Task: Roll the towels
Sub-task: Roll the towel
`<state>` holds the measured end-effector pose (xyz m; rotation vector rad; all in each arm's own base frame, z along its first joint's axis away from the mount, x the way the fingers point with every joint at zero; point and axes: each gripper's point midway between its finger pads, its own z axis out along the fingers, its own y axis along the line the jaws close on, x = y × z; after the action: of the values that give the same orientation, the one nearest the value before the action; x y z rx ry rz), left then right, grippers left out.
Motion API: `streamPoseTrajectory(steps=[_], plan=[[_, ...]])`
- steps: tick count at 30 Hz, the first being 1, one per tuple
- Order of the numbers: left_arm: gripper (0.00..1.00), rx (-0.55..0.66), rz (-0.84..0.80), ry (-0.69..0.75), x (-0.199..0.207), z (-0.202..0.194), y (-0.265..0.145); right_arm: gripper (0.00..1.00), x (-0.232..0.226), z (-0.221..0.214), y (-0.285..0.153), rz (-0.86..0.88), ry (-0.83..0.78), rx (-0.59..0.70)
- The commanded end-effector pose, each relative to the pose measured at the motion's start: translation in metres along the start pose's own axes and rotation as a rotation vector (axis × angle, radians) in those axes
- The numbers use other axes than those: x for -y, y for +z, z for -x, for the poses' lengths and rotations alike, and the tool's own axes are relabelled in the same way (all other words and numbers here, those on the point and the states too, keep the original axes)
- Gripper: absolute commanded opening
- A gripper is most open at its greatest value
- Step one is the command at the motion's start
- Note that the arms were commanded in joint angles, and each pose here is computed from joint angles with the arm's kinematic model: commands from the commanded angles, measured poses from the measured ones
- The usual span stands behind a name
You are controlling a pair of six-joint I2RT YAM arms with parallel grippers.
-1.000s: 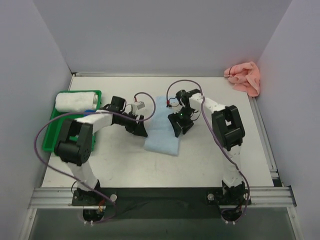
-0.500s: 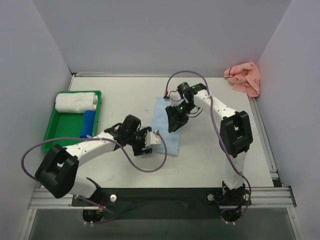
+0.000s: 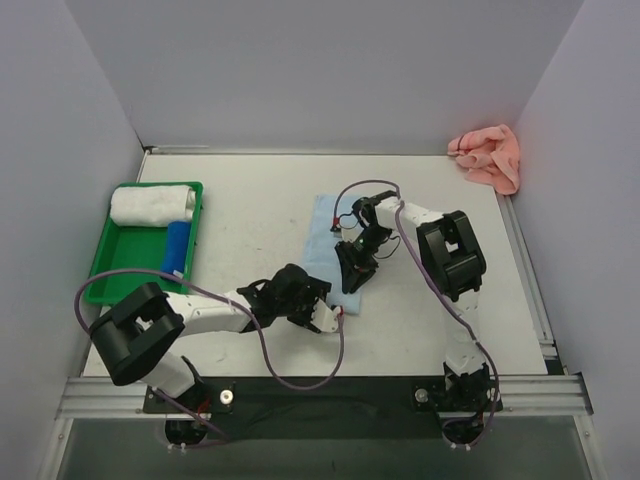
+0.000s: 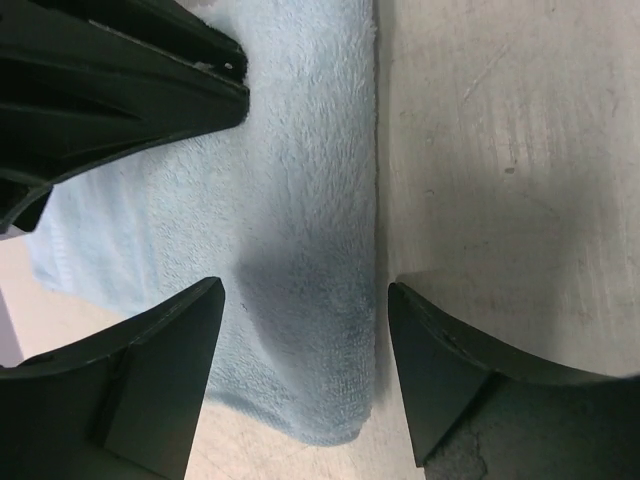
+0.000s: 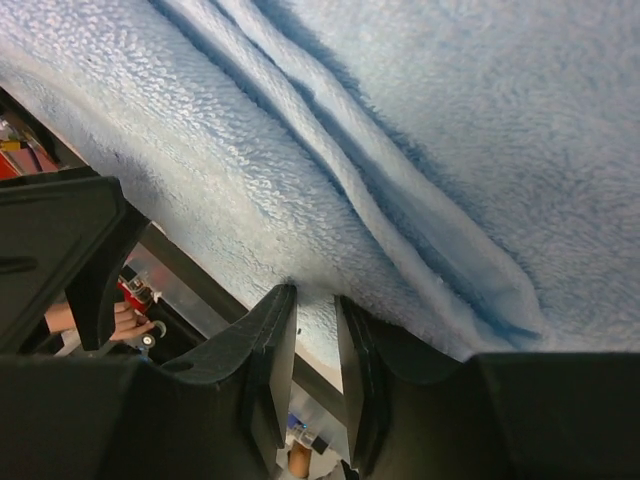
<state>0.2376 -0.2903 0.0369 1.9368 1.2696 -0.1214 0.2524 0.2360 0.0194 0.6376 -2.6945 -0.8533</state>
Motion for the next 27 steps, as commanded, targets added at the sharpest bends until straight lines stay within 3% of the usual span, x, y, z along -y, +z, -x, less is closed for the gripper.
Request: streamPoseTrajectory(steps=[1,4,8,9,10,12,14,15,16,19,24,27], plan=[[0.78,-0.046,0.021,0.063,0.009,-0.010,0.004,0.25,0.029,-0.005,0.005,-0.106,-0.012,-0.046],[0.72,-0.081,-0.037,0.048,0.021,-0.018,0.009,0.24,0.037,-0.003,0.000,-0.132,-0.026,-0.041],[0.31,-0.133,-0.170,-0.046,0.029,-0.016,0.019,0.25,0.048,0.000,-0.011,-0.166,-0.052,-0.018],[0.15,-0.128,-0.218,-0.071,0.031,-0.010,0.018,0.26,0.050,0.003,-0.016,-0.160,-0.057,-0.002],[0.11,-0.130,-0.355,-0.118,0.054,-0.008,0.011,0.28,0.044,0.005,-0.027,-0.154,-0.108,0.029],[0.06,-0.071,-0.375,-0.222,0.032,0.015,0.008,0.36,0.033,0.009,-0.042,-0.122,-0.154,0.088],[0.00,-0.056,-0.520,-0.400,0.044,0.023,-0.001,0.43,0.020,0.014,-0.070,-0.099,-0.216,0.187],[0.00,-0.029,-0.538,-0.433,0.029,0.035,-0.001,0.46,0.011,0.011,-0.087,-0.095,-0.240,0.241],[0.00,-0.037,-0.671,-0.517,0.049,0.037,-0.007,0.48,0.015,0.010,-0.099,-0.088,-0.232,0.287],[0.00,-0.044,-0.848,-0.706,0.052,0.042,-0.011,0.57,0.011,0.004,-0.136,-0.094,-0.273,0.444],[0.00,-0.089,-1.042,-1.025,0.051,0.024,-0.004,0.64,-0.006,-0.023,-0.183,-0.226,-0.424,0.610],[0.00,-0.107,-1.050,-1.176,0.041,0.015,0.008,0.67,-0.029,-0.045,-0.189,-0.268,-0.525,0.630]])
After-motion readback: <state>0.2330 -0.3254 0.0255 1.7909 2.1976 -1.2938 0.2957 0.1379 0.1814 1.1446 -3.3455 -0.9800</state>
